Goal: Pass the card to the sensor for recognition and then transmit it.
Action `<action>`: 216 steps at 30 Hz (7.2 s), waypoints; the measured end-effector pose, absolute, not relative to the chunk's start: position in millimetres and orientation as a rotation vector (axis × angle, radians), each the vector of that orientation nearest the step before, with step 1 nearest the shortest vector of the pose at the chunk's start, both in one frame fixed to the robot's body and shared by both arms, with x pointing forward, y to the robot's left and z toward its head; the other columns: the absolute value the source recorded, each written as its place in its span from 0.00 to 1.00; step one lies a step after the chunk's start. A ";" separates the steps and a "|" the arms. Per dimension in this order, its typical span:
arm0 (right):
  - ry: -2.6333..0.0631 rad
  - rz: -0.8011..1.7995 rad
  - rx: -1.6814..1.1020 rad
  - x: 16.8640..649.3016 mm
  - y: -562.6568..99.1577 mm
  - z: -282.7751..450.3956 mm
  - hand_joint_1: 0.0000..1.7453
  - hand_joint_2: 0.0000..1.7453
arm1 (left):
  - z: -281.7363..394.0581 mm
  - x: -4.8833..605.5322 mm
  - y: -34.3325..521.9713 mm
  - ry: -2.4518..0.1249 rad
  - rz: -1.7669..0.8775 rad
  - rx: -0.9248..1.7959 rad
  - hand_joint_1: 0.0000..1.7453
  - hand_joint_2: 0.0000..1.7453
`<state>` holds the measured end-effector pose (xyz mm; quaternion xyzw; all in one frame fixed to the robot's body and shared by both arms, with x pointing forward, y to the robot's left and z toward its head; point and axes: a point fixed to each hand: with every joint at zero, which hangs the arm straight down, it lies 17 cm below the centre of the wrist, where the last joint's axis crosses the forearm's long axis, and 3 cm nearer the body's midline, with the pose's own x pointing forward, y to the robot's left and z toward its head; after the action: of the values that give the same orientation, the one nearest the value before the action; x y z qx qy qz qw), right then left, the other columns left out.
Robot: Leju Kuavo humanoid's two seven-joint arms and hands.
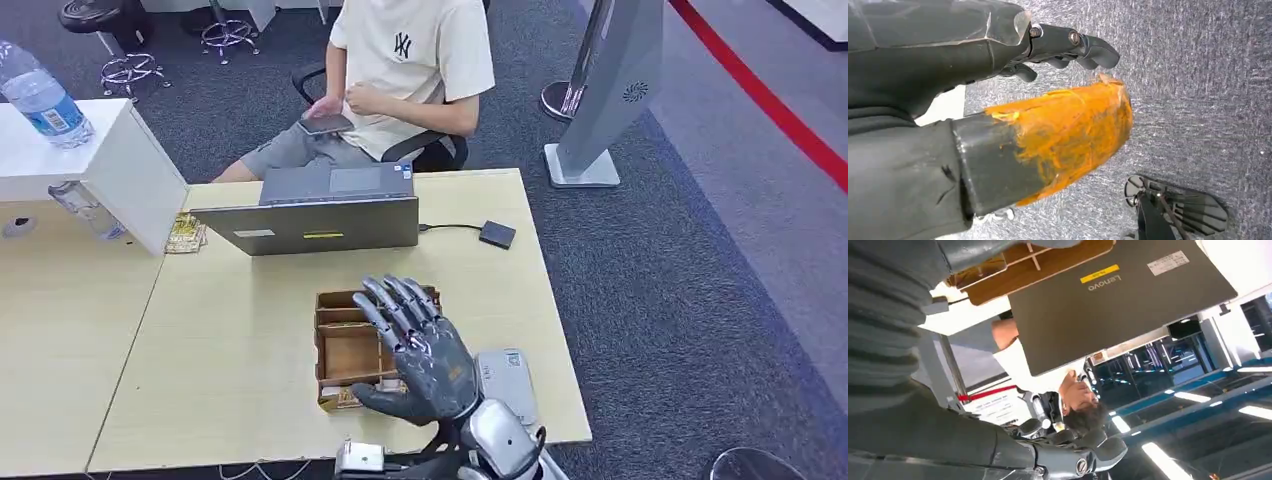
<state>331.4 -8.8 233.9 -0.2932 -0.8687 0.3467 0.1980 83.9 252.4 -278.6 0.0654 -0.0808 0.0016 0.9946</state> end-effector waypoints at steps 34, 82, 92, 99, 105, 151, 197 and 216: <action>-2.309 1.053 -0.921 360.8 -16.2 209.0 0.61 1.00 | -278.6 84.1 251.7 -0.164 -0.003 0.128 0.00 0.00; -2.161 1.056 -0.897 407.5 -37.4 174.2 0.44 1.00 | -278.5 84.2 249.9 -0.167 -0.022 0.120 0.00 0.00; -2.121 1.059 -0.906 420.4 -44.0 166.8 0.44 1.00 | -278.5 84.2 249.8 -0.167 -0.023 0.120 0.00 0.00; -2.108 1.069 -0.904 421.7 -44.5 161.9 0.38 1.00 | -278.5 84.2 249.8 -0.167 -0.023 0.120 0.00 0.00; -2.101 1.071 -0.902 422.7 -45.1 159.9 0.40 1.00 | -278.5 84.2 249.8 -0.167 -0.023 0.120 0.00 0.00; -2.103 0.534 -0.246 436.9 -79.2 199.4 1.00 1.00 | -278.1 86.6 251.6 -0.189 0.013 0.122 0.00 0.00; -2.487 0.901 -1.125 469.9 -13.3 364.9 1.00 1.00 | -277.3 89.1 241.9 -0.187 -0.134 0.092 0.00 0.00; -2.243 1.113 -1.413 503.6 -11.5 322.2 0.00 0.00 | -277.7 86.1 240.2 -0.171 -0.165 0.087 0.00 0.00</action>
<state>503.6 -11.5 322.2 -0.4872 -0.7731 0.3838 0.1328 86.1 240.2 -277.7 0.0433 -0.0853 -0.0822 0.9920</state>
